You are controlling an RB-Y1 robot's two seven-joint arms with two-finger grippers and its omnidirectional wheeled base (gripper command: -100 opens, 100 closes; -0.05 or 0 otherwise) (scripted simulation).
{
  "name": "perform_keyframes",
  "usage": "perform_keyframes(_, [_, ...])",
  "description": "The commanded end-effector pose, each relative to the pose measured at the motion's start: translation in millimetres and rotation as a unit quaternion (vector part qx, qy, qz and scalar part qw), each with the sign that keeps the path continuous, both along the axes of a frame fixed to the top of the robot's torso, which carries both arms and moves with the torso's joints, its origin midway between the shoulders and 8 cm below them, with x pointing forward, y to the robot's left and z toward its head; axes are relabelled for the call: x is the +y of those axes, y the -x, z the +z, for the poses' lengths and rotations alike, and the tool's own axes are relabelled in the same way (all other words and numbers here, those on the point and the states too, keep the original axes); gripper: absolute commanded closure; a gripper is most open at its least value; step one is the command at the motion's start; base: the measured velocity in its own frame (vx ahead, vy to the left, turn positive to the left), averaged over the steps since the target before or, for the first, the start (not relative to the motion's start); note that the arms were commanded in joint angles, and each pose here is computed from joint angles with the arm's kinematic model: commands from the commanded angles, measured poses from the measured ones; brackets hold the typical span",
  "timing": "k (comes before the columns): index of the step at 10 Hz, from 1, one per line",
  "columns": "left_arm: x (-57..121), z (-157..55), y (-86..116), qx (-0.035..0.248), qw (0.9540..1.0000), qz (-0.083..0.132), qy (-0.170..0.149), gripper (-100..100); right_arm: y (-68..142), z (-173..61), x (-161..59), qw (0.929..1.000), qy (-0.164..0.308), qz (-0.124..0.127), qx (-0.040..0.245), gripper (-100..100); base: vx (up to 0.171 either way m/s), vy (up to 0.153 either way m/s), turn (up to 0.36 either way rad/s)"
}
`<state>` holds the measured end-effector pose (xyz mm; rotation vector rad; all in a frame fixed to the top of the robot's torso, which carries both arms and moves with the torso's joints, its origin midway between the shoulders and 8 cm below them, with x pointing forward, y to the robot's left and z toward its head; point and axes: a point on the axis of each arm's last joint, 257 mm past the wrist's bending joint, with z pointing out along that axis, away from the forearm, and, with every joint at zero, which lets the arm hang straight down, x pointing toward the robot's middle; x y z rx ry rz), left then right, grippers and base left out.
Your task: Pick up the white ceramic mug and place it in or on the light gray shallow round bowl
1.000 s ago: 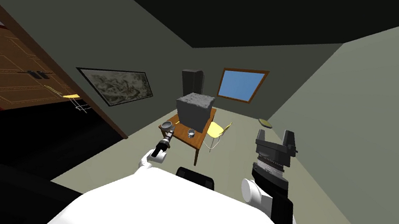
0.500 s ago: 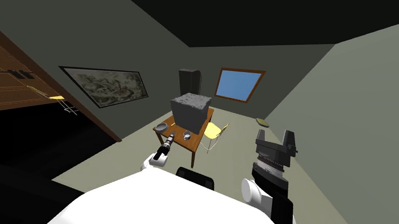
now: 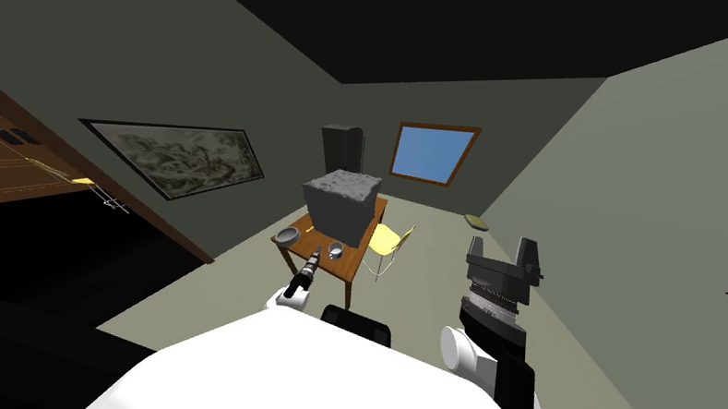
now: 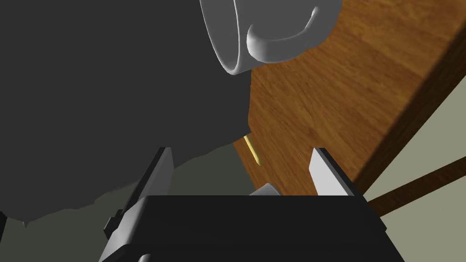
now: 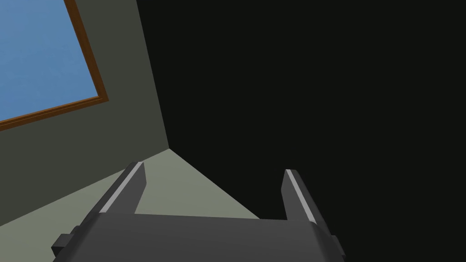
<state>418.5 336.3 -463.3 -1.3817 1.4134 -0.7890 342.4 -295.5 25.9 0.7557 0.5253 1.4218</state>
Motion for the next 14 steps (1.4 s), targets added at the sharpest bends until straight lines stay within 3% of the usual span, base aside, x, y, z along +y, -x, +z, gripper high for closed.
perform_keyframes(1, [-18.3,-13,6,0.011,0.9996,0.005,0.024,-100,0,0,0,1.0,0.0,0.0,0.0,0,0.046,-0.024,-0.036])
perform_keyframes(4, [-52.7,-30,13,0.025,0.9977,0.011,0.062,-100,0,0,0,1.0,0.0,0.0,0.0,0,0.047,-0.022,-0.021])
perform_keyframes(5, [-46.4,-27,11,0.024,0.9981,0.01,0.056,-100,0,0,0,1.0,0.0,0.0,0.0,0,0.011,-0.011,-0.001])
perform_keyframes(6, [-47.5,-28,12,0.024,0.998,0.01,0.057,0,0,0,0,1.0,0.0,0.0,0.0,0,0.0,0.0,0.0])
perform_keyframes(7, [-47.5,-31,11,0.024,0.998,0.01,0.057,-100,0,0,0,1.0,0.0,0.0,0.0,0,0.041,0.002,-0.005])
perform_keyframes(10, [-47.6,-33,11,0.024,0.998,0.011,0.058,-100,0,0,0,1.0,0.0,0.0,0.0,0,0.009,0.0,0.002])
perform_keyframes(11, [-47.5,-33,11,0.023,0.998,0.011,0.058,100,0,0,0,1.0,0.0,0.0,0.0,0,0.0,0.0,0.0])
perform_keyframes(14, [-47.5,-33,11,0.023,0.998,0.011,0.057,100,0,0,0,1.0,0.0,0.0,0.0,0,0.0,0.0,0.0])
